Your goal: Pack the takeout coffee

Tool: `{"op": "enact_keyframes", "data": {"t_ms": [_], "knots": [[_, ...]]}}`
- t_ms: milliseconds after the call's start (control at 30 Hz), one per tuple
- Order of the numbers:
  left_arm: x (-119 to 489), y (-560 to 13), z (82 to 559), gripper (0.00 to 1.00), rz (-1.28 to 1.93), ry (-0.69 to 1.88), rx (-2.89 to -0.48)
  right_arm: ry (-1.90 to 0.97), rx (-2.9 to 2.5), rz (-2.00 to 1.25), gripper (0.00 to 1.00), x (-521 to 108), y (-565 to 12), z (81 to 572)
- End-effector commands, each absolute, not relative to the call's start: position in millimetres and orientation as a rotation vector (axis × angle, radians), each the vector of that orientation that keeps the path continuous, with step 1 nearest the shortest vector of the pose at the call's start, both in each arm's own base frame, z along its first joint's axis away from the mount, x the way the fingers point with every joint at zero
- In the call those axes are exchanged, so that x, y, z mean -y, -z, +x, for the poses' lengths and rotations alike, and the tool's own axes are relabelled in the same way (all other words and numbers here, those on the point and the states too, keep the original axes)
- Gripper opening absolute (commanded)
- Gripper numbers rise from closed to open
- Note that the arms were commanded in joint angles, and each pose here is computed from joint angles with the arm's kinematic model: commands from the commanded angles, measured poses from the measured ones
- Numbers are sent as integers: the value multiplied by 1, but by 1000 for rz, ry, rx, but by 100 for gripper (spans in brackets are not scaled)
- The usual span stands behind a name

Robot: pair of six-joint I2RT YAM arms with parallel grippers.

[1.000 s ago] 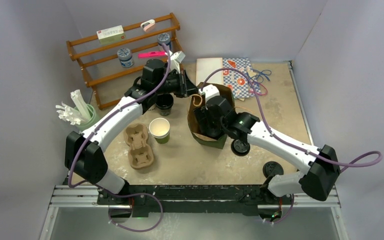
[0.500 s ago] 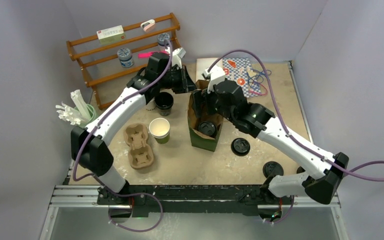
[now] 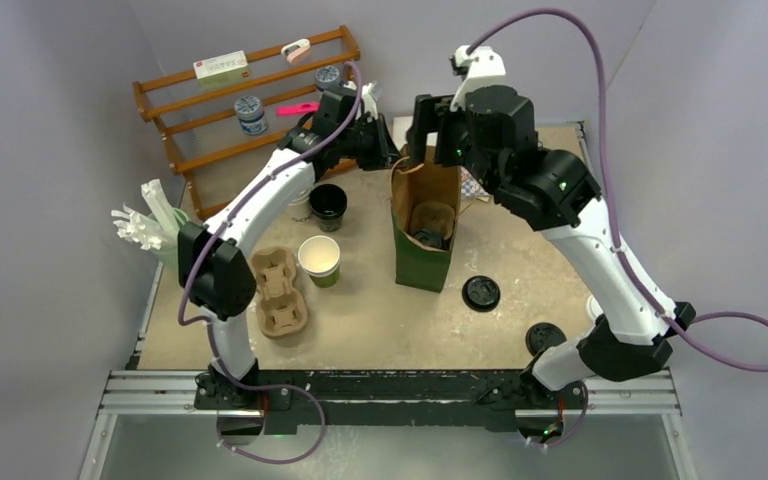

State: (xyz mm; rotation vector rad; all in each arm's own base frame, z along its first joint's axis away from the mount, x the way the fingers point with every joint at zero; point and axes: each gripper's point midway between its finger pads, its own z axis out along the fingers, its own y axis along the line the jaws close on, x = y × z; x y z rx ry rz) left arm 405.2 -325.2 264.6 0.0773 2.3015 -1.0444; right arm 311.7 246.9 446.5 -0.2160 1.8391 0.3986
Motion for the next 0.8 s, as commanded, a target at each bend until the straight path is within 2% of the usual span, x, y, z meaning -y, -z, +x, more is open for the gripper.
{"op": "enact_keyframes", "data": {"t_ms": [0, 167, 233, 367, 533, 600, 700, 767], "knots": [[335, -286, 427, 2, 107, 1052, -2223, -182, -2004, -47, 83, -189, -419, 315], [356, -296, 442, 5, 121, 1122, -2157, -172, -2038, -2, 83, -172, -416, 300], [365, -300, 444, 10, 145, 1144, -2135, -138, -2046, 36, 84, -161, -412, 297], [368, -310, 448, 29, 190, 1107, -2111, -53, -2056, 134, 93, -137, -410, 290], [340, -354, 444, 70, 237, 960, -1991, -90, -2074, 103, 95, -137, -414, 281], [329, -370, 438, 76, 260, 910, -1954, -151, -2080, 51, 96, -145, -411, 276], [313, -387, 426, 81, 272, 852, -1933, -235, -2073, 19, 96, -151, -408, 267], [299, -397, 416, 82, 255, 807, -1927, -270, -2059, 12, 91, -152, -409, 263]]}}
